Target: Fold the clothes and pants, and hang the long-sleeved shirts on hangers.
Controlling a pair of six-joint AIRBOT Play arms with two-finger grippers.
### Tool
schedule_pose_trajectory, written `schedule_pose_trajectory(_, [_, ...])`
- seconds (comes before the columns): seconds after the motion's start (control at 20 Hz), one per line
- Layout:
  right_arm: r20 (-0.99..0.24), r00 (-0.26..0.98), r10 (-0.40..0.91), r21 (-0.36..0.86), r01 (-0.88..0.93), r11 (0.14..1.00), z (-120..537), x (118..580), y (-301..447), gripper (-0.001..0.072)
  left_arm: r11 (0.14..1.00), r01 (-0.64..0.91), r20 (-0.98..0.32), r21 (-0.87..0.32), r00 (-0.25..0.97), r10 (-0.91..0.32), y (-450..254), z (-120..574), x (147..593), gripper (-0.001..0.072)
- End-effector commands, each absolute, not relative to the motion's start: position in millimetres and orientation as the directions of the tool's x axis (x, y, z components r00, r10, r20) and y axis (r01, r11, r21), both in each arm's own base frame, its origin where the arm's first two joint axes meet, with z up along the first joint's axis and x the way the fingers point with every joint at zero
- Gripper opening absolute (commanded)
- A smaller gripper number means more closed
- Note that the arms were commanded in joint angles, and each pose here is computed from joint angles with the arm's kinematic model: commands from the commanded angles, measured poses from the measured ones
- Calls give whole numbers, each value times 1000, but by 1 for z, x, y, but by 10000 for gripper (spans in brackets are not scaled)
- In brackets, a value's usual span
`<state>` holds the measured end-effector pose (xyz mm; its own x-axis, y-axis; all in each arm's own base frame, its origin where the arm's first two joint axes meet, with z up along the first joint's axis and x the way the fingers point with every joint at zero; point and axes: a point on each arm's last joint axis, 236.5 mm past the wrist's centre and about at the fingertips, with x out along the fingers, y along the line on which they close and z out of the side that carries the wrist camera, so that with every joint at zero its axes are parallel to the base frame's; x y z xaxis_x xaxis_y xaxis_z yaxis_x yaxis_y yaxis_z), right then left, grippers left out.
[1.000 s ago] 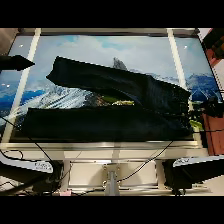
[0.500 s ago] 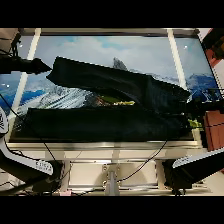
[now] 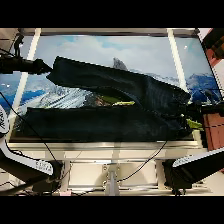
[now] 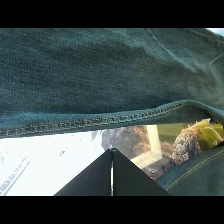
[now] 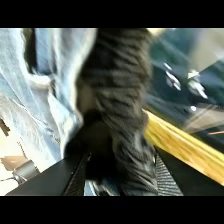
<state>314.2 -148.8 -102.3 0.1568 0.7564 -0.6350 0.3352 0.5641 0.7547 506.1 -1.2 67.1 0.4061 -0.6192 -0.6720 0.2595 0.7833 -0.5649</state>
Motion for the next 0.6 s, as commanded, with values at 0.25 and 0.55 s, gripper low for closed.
schedule_pose_trajectory(0.25, [-604, 188, 774, 782, 328, 531, -94, 308, -156, 625, 776, 264, -674, -572, 387, -629, -4, 67, 502, 41])
schedule_pose_trajectory(0.55, [-629, 175, 757, 769, 284, 573, -100, 313, -153, 678, 776, 264, -674, -573, 387, -629, -4, 67, 502, 41])
